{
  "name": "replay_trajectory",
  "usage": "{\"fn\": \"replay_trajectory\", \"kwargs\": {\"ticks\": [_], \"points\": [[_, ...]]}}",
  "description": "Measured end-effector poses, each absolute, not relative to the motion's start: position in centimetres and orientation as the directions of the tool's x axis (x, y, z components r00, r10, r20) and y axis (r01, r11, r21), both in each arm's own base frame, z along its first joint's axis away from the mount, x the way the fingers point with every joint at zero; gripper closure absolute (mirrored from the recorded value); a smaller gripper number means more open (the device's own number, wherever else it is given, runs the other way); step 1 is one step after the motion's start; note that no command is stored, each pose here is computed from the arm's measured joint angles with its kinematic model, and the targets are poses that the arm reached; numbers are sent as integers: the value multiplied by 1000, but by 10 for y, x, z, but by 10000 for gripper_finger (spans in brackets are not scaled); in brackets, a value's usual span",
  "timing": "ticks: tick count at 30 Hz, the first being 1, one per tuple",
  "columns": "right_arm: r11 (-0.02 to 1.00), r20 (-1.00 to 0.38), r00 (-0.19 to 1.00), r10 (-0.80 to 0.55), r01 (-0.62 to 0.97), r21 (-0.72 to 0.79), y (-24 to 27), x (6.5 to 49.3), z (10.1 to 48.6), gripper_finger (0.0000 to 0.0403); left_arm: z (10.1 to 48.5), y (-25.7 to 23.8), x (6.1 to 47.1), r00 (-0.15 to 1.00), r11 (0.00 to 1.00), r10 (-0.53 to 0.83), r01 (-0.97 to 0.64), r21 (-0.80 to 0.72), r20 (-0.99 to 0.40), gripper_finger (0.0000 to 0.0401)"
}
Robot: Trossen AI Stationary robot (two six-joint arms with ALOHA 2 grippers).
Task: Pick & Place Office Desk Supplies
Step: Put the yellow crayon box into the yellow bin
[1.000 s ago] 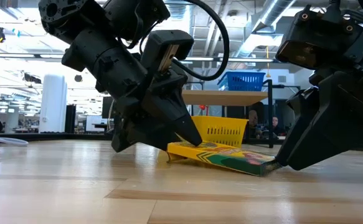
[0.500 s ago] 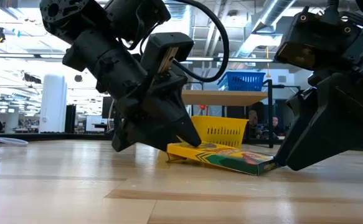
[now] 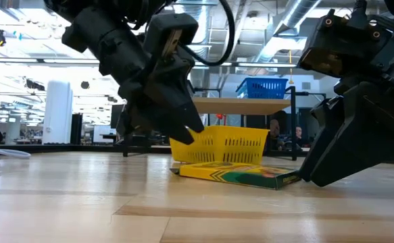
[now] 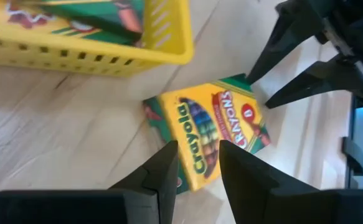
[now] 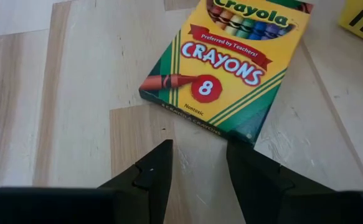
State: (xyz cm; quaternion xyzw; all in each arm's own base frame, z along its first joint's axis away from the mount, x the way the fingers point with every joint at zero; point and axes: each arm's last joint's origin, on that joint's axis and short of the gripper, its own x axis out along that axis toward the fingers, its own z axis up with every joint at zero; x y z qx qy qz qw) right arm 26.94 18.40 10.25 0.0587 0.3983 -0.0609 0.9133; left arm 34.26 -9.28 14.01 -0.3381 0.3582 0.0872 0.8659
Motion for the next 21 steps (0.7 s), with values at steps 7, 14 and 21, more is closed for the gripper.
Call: {"fn": "replay_trajectory", "kwargs": {"ticks": [7, 14, 21], "points": [[986, -734, 676, -64, 158, 60, 184, 269, 103, 253, 132, -91, 339, 689, 763, -57, -437, -477, -722, 293], [986, -734, 677, -63, 157, 60, 184, 269, 103, 253, 130, -90, 337, 664, 755, -32, -474, -453, -747, 295], [986, -734, 677, -62, 157, 61, 184, 269, 103, 253, 129, -90, 336, 656, 750, -46, -476, -460, -753, 295]]}}
